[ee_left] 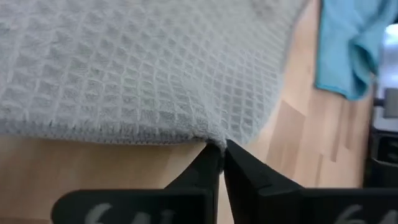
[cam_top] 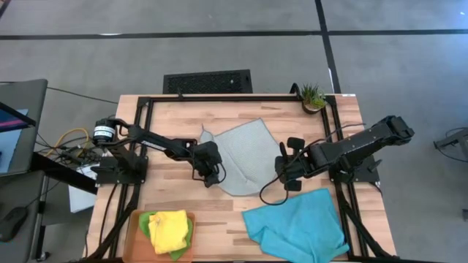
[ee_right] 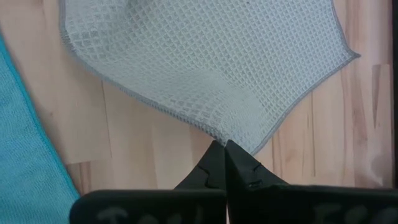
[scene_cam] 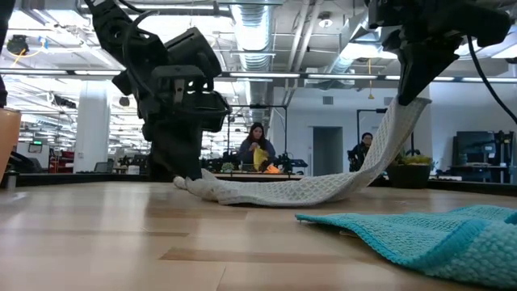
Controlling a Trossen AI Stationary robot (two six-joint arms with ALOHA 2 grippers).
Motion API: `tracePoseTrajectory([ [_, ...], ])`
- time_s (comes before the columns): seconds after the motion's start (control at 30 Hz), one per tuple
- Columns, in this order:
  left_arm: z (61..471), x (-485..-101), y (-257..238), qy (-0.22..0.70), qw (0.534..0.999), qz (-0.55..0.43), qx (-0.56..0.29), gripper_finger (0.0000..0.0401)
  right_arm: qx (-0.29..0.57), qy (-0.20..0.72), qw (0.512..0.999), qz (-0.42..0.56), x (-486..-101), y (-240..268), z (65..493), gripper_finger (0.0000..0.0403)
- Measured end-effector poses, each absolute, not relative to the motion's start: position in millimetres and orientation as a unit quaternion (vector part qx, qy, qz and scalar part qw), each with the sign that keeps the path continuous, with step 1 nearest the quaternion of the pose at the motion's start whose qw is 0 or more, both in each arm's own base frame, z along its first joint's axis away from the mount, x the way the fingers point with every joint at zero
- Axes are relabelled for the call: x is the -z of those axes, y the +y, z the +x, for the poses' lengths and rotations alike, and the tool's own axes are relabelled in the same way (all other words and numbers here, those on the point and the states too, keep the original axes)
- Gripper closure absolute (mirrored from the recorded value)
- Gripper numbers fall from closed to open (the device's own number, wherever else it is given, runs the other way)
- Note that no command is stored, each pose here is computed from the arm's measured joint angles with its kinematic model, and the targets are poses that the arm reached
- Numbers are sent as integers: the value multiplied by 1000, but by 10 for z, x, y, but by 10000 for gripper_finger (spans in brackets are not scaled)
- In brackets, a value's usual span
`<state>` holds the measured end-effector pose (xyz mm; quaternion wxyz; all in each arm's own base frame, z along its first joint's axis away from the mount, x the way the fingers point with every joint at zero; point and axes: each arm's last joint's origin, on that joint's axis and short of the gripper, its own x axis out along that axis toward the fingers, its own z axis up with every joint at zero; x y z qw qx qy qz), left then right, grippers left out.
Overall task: Fold microfiber towels
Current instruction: Fold the gray towel
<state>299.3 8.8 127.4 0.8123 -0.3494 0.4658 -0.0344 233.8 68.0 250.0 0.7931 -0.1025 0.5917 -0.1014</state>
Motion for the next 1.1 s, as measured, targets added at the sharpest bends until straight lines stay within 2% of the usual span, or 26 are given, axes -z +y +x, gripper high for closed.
tracePoseTrajectory([
  [0.27, 2959, -1396, 31, 468, 783, -387, 135, 399, 104, 591, 793, -105, -2501, 678, 2339, 397],
  [0.47, 2909, -1635, -2, 449, 763, -425, 191, 399, 118, 585, 794, -116, -2505, 666, 2340, 397],
  [0.83, 2882, -1778, 22, 431, 757, -480, 106, 400, 167, 550, 809, -124, -2531, 500, 2446, 397],
  [1.1, 2883, -1775, 28, 430, 756, -486, 90, 400, 178, 515, 828, -135, -2577, 182, 2623, 397],
])
